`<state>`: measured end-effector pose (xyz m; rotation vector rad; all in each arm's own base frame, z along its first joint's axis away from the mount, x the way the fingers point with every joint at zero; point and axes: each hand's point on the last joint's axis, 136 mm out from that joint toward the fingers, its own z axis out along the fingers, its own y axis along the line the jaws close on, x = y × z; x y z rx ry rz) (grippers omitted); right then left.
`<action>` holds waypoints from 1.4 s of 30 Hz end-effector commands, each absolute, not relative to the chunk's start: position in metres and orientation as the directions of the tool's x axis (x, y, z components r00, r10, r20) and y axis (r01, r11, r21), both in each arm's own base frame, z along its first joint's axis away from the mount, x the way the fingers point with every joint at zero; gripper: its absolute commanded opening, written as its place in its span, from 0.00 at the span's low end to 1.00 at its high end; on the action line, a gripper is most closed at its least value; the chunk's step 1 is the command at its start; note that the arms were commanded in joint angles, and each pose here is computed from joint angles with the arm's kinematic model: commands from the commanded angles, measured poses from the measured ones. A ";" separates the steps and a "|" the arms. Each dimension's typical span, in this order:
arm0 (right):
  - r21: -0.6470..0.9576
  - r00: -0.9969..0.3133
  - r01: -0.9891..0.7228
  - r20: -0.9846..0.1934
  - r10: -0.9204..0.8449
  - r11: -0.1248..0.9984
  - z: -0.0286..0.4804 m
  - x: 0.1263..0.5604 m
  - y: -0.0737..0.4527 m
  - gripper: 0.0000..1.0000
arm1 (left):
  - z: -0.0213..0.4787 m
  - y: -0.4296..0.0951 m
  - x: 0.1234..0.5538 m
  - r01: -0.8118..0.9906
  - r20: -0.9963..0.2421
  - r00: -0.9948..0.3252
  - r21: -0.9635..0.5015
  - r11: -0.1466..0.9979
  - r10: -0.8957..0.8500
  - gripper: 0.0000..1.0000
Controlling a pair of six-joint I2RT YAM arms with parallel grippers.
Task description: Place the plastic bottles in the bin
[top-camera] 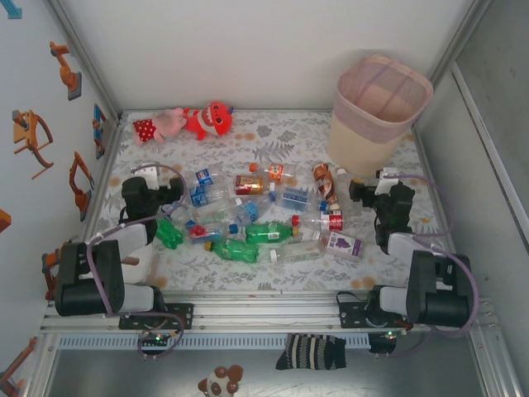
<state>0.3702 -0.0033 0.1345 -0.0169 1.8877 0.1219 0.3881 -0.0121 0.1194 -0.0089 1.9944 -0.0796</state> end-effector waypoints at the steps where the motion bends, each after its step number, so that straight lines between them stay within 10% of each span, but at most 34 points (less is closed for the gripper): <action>1: 0.130 -0.371 0.010 -0.921 0.124 0.992 0.142 0.367 -0.013 0.94 | 0.123 -0.005 0.383 -0.070 -0.865 -0.492 -0.076 0.995 -0.101 0.97; 26: 0.285 -0.557 0.109 -0.776 0.296 0.952 0.146 0.336 -0.006 0.84 | 0.116 0.017 0.304 -0.452 -0.396 -0.740 -0.305 0.838 -0.544 0.93; 42: 0.292 -0.549 0.096 -0.782 0.295 0.952 0.151 0.336 -0.004 0.84 | 0.064 0.049 0.323 -0.584 -0.203 -0.728 -0.316 0.748 -0.655 0.58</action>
